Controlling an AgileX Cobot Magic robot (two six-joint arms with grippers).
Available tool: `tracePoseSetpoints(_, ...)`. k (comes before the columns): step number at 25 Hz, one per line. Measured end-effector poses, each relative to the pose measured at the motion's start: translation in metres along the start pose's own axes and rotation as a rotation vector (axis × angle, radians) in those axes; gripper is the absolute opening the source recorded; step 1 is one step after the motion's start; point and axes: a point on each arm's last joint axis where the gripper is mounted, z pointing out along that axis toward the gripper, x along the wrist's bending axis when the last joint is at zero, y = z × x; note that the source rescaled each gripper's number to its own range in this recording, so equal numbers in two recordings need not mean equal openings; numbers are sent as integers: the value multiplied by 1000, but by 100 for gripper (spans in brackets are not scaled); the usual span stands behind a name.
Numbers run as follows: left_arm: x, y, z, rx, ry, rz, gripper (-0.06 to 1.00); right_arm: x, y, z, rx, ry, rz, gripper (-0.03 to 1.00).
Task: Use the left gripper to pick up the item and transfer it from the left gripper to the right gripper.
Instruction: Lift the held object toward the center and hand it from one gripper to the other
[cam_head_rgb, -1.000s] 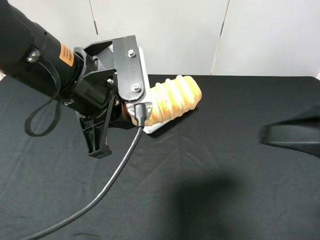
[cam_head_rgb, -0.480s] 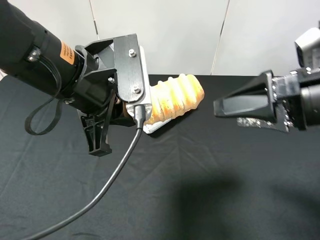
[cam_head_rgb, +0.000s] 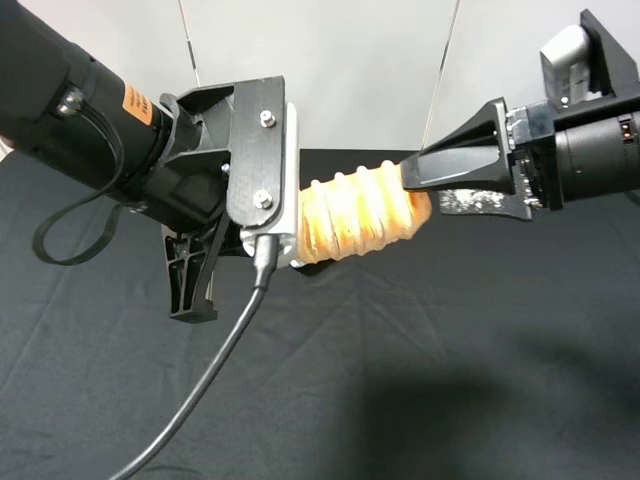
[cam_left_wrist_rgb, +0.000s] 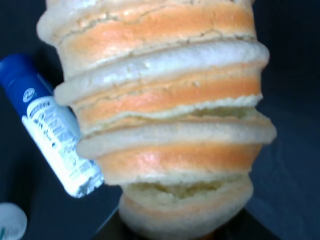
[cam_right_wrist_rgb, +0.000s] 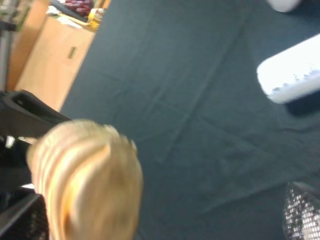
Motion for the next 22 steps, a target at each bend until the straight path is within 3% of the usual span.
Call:
tracePoseSetpoints(10, 1, 3, 0, -34, 10, 56, 0, -1, -3, 10, 58, 143, -18, 100)
tracePoseSetpoints(17, 1, 3, 0, -36, 12, 55, 0, 1, -4, 10, 67, 178, -29, 97)
tracePoseSetpoints(20, 1, 3, 0, -36, 12, 55, 0, 2, -3, 10, 65, 183, -34, 68)
tracePoseSetpoints(22, 1, 3, 0, -36, 12, 55, 0, 2, -3, 9, 63, 189, -44, 30)
